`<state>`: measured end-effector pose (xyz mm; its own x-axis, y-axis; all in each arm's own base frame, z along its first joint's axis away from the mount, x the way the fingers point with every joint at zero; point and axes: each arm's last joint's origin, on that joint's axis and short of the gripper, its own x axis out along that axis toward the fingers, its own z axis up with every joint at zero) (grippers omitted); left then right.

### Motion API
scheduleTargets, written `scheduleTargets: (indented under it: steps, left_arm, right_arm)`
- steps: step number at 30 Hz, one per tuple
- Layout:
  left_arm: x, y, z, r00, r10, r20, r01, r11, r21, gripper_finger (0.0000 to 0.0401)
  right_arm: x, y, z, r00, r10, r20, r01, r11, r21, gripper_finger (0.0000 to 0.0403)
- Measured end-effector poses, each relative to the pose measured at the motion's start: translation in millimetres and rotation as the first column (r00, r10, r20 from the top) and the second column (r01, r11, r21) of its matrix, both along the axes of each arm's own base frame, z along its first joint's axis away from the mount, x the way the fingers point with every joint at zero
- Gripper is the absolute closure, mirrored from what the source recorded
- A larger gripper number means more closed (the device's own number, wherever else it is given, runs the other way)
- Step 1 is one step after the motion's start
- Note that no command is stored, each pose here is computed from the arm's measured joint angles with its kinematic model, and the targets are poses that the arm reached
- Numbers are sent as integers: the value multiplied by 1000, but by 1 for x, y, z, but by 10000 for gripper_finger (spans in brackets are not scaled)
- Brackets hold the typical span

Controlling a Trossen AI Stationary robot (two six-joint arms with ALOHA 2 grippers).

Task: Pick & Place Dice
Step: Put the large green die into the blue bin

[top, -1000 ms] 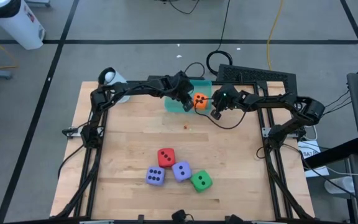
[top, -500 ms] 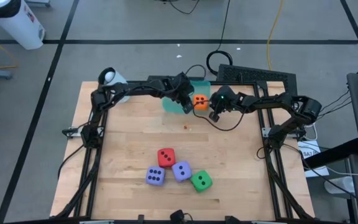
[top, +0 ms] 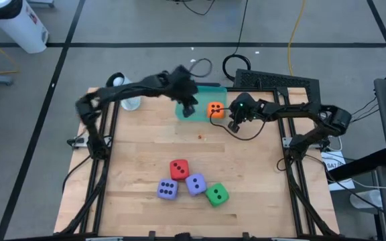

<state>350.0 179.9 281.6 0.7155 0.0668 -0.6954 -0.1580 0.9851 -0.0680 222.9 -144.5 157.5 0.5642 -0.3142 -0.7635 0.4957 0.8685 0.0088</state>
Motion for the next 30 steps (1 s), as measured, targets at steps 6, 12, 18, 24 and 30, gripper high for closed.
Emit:
scheduleTargets:
  steps: [6,12,18,24,30]
  left_arm:
    - [-88,-24,38,961,-104,257,99,995,32,401]
    - [-165,-59,10,924,-47,380,34,999,41,401]
    - [-202,-92,-24,888,-29,459,18,999,30,401]
    - [-211,-99,-38,843,5,538,-13,1000,11,396]
    - [-214,-101,-56,892,36,451,-15,999,-50,395]
  right_arm:
    - [-3,16,31,978,151,143,-153,988,-1,403]
    - [-7,35,61,943,220,248,-207,975,-78,403]
    - [-8,51,82,894,290,340,-253,956,-152,403]
    - [3,73,108,912,263,314,-214,960,-183,398]
    - [14,110,138,945,289,152,-268,953,-143,338]
